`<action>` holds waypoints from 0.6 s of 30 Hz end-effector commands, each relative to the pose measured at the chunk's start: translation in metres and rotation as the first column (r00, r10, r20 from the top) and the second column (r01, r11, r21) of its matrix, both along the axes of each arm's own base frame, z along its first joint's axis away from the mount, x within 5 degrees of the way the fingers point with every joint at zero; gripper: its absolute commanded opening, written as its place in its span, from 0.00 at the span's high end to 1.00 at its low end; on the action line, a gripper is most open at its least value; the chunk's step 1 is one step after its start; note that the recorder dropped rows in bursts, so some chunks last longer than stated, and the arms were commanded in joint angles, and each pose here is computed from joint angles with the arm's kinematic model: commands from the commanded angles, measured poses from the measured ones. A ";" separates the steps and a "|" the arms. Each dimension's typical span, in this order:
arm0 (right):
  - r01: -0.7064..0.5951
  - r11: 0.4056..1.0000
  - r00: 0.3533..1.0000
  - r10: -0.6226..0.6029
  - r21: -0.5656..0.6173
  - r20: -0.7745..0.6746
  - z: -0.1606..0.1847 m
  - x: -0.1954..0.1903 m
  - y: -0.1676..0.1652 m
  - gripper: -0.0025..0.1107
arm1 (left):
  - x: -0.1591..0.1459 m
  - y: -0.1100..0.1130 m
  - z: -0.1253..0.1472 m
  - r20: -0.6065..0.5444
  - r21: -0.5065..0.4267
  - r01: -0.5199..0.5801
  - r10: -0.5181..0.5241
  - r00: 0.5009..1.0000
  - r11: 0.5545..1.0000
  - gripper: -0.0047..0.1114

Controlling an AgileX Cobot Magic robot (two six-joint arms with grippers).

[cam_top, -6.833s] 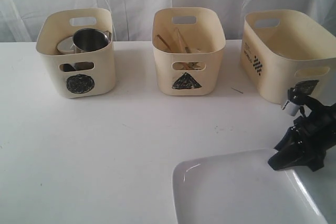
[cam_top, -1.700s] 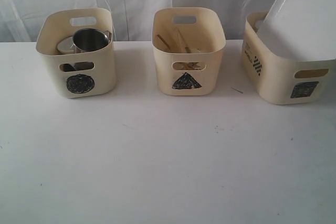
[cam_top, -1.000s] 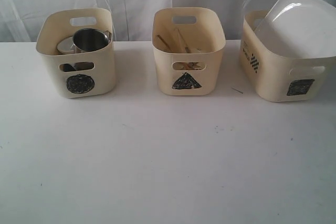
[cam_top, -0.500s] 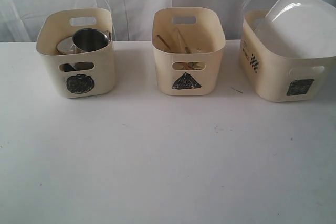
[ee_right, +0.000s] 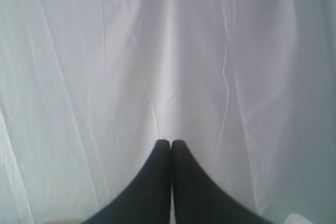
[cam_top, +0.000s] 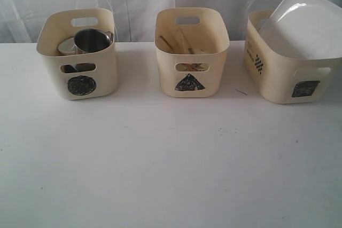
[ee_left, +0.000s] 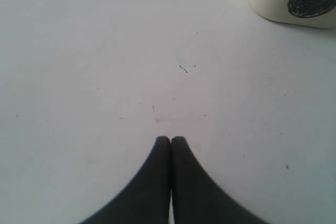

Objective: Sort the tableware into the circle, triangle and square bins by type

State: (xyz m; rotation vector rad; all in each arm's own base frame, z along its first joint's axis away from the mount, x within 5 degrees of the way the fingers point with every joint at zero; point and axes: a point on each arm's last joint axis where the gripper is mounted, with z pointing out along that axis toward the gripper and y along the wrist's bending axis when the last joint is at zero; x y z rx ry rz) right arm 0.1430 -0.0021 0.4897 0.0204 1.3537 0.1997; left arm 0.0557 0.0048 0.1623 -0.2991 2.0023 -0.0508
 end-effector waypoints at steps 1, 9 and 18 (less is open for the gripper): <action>-0.001 0.999 0.999 -0.001 -0.050 -0.041 -0.051 -0.039 0.009 0.98 | 0.000 -0.001 -0.001 0.003 -0.006 0.006 -0.006 1.000 1.000 0.96; -0.118 0.984 0.993 0.114 -0.134 -0.042 -0.119 -0.111 0.035 0.98 | 0.000 -0.001 -0.001 0.003 -0.006 0.006 -0.006 1.000 1.000 0.96; -0.183 0.976 0.965 0.156 -0.117 -0.209 -0.196 -0.099 0.033 0.98 | 0.000 -0.001 -0.001 0.003 -0.006 0.006 -0.006 1.000 1.000 0.96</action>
